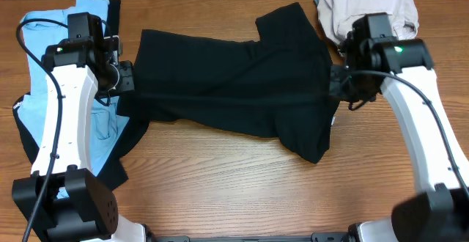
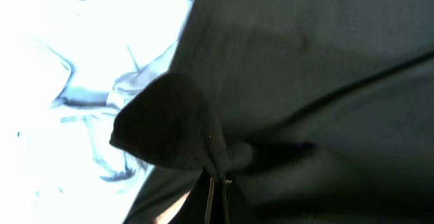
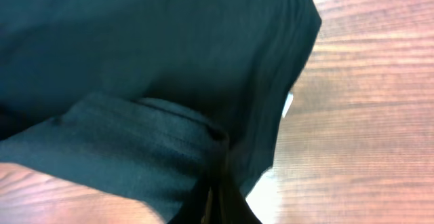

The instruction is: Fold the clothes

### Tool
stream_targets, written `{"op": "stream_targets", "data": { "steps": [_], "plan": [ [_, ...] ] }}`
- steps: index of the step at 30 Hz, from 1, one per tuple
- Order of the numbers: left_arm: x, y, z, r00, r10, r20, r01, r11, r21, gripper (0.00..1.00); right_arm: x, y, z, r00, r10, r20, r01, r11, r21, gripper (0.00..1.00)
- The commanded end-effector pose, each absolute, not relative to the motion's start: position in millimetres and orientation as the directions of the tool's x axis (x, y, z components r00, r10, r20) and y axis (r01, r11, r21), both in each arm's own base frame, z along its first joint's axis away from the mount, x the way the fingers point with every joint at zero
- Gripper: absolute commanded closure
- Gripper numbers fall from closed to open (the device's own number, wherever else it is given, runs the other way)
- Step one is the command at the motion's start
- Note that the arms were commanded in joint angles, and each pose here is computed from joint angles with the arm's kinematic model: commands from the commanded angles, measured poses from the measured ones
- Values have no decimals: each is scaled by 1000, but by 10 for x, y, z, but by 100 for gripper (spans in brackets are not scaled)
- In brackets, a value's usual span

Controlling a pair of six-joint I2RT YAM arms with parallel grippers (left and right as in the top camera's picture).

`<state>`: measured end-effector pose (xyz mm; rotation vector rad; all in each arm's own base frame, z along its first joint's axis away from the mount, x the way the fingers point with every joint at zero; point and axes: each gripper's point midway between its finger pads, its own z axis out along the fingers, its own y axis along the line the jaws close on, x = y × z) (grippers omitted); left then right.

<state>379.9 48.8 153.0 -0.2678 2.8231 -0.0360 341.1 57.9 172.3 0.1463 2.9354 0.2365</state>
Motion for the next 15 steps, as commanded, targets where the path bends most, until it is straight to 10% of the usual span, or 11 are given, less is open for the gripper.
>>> {"op": "stream_targets", "data": {
  "steps": [1,15],
  "plan": [
    [3829,528,1436,-928,-195,-317,-192,980,-42,96,3608,535,1548,-979,91,-184,65,988,140,96],
    [4148,445,1028,-927,-166,-335,-161,986,-44,96,4156,477,854,-978,92,-189,68,989,133,96]
  ]
}}
